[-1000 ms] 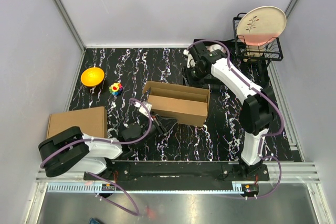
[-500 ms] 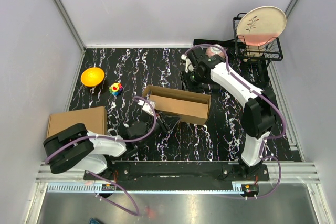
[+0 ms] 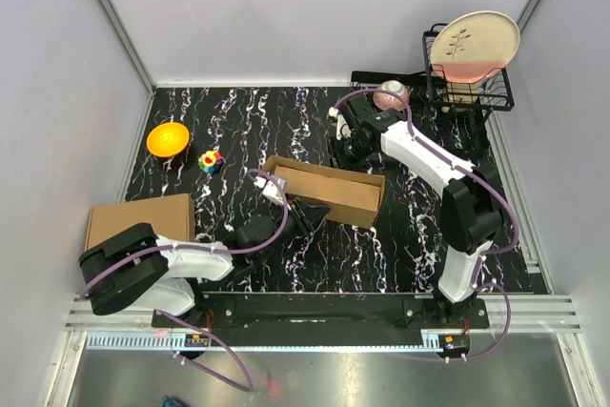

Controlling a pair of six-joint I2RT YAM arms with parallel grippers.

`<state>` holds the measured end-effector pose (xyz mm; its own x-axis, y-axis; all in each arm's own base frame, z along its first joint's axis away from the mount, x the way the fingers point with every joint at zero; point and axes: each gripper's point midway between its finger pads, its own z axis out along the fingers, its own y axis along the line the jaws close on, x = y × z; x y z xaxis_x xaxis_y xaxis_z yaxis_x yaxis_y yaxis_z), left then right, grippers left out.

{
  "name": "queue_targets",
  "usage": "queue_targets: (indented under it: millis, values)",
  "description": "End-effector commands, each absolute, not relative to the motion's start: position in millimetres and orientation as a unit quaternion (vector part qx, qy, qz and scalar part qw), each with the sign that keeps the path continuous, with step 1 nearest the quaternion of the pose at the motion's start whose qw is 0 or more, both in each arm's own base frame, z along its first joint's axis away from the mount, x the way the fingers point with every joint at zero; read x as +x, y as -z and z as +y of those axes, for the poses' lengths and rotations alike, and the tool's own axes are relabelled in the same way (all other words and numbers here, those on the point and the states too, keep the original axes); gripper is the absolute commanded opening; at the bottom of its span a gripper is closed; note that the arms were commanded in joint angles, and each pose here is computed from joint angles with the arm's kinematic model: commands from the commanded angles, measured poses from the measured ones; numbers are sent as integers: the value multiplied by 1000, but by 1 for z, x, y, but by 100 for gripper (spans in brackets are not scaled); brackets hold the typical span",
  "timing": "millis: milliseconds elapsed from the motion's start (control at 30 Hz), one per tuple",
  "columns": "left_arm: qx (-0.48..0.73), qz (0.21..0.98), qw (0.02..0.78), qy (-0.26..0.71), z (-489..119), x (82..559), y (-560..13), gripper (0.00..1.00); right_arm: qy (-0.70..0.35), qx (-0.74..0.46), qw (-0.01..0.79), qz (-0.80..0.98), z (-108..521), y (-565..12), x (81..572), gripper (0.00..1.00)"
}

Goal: Fold the paper box

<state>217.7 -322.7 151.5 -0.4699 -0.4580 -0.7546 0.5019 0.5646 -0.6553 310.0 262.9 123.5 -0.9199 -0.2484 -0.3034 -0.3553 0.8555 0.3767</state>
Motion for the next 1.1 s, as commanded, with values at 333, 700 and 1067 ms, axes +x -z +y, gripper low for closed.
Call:
queue_targets:
  millis: [333,700,1067]
  values:
    - [-15,691,552,467,-322,235,-186,30,-213,-170,154,950,270,-147,300,48]
    - [-8,682,558,473,-318,230,-199,31,-180,-160,198,950,263,-166,332,52]
    - [4,678,560,476,-319,228,-206,32,-168,-140,213,952,249,-173,350,53]
